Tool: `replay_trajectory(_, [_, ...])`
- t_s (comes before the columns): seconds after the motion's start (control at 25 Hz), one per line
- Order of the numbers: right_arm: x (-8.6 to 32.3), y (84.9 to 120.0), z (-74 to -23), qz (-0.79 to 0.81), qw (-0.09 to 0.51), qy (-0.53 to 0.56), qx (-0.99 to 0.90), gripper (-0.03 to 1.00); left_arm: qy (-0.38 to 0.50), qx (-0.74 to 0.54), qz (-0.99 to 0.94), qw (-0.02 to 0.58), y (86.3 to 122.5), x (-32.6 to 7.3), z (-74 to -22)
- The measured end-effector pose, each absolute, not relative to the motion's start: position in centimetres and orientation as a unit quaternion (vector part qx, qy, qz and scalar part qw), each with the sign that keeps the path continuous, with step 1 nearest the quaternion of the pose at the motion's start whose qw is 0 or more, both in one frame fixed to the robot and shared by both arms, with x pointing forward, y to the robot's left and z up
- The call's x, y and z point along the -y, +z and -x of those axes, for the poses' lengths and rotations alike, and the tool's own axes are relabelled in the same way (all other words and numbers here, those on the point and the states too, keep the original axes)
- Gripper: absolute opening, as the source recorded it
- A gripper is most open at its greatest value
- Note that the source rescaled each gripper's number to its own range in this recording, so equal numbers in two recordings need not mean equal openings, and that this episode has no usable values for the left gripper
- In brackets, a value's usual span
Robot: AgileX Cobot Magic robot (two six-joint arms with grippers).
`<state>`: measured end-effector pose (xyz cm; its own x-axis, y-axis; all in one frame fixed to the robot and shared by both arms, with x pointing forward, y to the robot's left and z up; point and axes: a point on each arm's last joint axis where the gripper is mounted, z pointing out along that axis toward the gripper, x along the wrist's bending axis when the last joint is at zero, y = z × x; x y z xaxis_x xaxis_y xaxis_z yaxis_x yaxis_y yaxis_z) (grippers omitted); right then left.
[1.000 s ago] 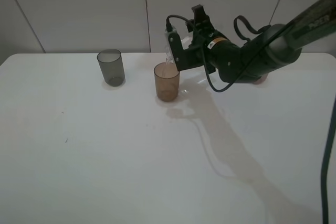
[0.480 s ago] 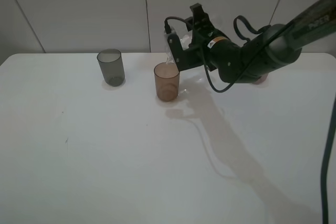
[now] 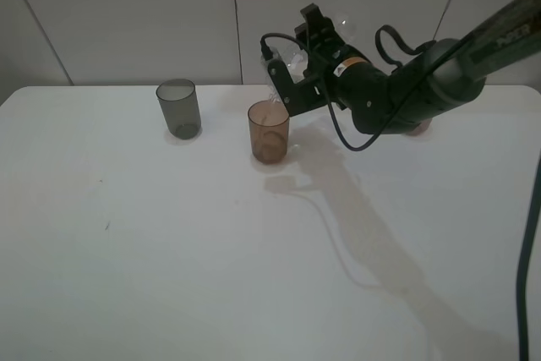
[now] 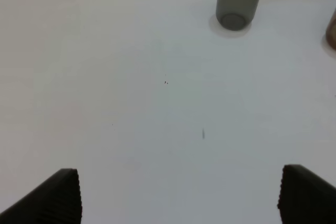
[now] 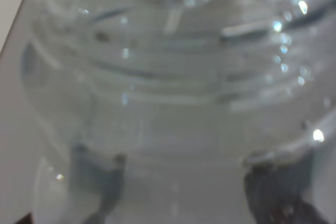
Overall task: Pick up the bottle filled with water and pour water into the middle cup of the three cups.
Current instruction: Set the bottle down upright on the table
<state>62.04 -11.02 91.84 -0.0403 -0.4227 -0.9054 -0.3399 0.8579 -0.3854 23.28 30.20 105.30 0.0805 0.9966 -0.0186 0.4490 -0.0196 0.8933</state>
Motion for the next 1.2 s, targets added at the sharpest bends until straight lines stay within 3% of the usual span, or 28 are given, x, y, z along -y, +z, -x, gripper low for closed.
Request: replay_trajectory(1.2, [10.6,93.2,-62.0,0.319,0.692,-0.079,-0.642,0.01,0.350,-0.581,-0.622,0.391,105.3,-30.2,-23.3])
